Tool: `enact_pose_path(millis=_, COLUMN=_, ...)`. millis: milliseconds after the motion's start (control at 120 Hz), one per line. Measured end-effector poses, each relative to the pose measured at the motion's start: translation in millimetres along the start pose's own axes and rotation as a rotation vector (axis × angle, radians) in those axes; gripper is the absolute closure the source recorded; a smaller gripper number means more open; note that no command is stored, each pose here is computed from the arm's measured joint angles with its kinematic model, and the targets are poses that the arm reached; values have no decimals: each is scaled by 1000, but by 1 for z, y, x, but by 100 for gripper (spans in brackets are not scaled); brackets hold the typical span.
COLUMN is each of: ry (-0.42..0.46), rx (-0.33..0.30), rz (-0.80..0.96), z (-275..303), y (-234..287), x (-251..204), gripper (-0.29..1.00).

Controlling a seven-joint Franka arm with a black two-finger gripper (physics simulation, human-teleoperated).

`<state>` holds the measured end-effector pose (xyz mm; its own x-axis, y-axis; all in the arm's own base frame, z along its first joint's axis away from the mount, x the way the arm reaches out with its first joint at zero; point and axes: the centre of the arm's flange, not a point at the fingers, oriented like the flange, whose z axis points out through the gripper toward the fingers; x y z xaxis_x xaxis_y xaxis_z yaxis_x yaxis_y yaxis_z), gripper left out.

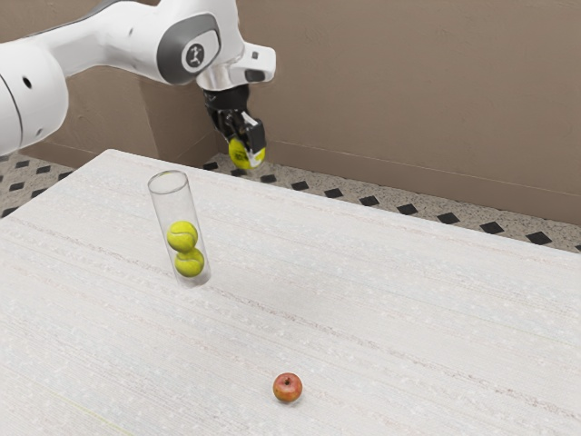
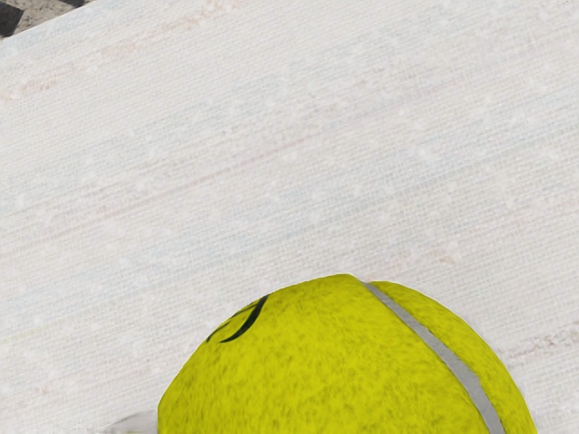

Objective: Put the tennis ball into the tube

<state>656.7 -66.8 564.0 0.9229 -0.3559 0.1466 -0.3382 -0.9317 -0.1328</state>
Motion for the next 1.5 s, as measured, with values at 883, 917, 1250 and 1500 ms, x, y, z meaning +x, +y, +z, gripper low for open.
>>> enact_pose_path(millis=883, ry=-339, rx=9, rz=-175, z=51, y=-150, x=-57, gripper=34)
enact_pose_path(millis=917, ry=-341, rx=5, rz=-171, z=52, y=-150, x=-56, gripper=29)
enact_pose_path(millis=1250, ry=-320, rx=-46, rz=-90, z=37, y=-117, x=-49, gripper=6)
enact_pose_path(millis=1500, ry=-225, rx=-114, rz=89, z=-19, y=-11, x=-60, gripper=2)
